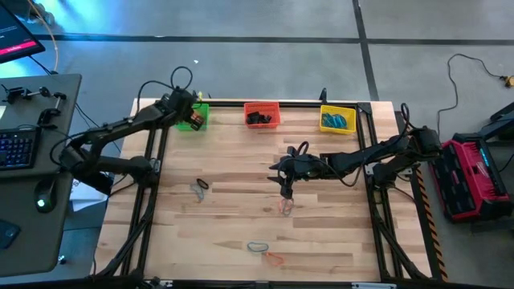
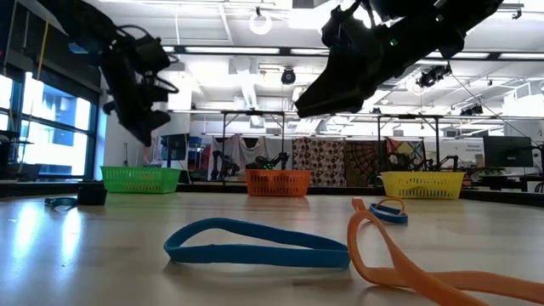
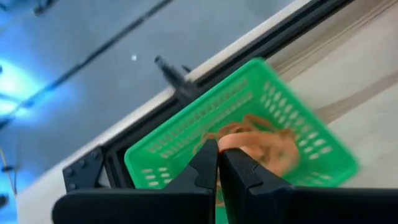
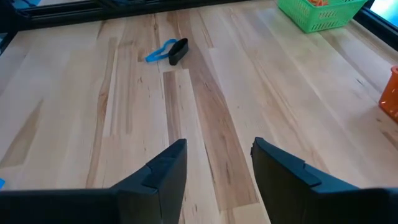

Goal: Sort rubber bands into baskets
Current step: Put the orange rubber band into the green bin, then put the blue rubber band into the yellow bin

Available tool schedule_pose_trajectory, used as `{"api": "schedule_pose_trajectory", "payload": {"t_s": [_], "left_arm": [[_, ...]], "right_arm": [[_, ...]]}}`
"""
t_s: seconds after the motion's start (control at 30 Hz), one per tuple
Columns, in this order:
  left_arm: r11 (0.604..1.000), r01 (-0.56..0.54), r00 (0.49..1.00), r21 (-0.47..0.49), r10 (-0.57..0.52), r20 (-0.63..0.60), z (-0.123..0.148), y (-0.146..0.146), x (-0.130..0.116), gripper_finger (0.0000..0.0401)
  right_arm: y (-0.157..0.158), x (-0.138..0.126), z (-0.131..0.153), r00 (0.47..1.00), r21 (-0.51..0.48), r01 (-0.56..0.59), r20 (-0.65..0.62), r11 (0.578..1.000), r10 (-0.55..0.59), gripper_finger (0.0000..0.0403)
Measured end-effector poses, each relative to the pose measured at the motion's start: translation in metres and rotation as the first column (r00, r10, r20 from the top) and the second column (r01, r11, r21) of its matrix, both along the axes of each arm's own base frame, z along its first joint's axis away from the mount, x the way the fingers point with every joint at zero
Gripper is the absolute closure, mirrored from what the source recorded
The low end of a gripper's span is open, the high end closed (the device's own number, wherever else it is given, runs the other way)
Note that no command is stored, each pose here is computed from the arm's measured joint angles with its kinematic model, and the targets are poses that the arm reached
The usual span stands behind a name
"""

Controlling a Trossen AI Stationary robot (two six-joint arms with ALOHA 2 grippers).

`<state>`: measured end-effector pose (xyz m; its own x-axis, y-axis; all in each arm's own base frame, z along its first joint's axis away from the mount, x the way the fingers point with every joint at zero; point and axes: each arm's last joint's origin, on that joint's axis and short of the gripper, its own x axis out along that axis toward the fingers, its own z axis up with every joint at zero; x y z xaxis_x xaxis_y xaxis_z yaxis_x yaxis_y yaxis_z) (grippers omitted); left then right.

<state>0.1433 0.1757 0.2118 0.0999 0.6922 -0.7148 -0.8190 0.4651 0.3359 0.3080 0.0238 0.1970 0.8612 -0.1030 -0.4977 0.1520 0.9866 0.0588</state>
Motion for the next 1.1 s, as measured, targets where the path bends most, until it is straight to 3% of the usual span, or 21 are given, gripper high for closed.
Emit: {"api": "schedule_pose_trajectory", "payload": {"t_s": [0.43, 0.73, 0.93, 1.1], "left_arm": [[0.990, -0.094, 0.993, -0.102, 0.086, -0.080, -0.025, 0.025, -0.016, 0.0392], [0.985, -0.076, 0.991, -0.157, 0.057, -0.123, -0.030, 0.020, -0.016, 0.0326], [0.986, -0.067, 0.992, -0.150, 0.050, -0.119, -0.029, 0.019, -0.015, 0.0276], [0.991, -0.064, 0.994, -0.120, 0.053, -0.096, -0.020, 0.016, -0.016, 0.0259]], "right_arm": [[0.000, -0.001, -0.001, 1.000, -0.002, 0.000, -0.017, 1.000, 0.000, 0.0234], [0.000, -0.001, -0.002, 1.000, -0.002, 0.000, -0.020, 1.000, 0.000, 0.0234], [0.000, -0.001, -0.002, 1.000, -0.002, 0.000, -0.020, 1.000, 0.000, 0.0234], [0.000, -0.001, -0.002, 1.000, 0.001, 0.002, -0.019, 1.000, -0.002, 0.0234]]}}
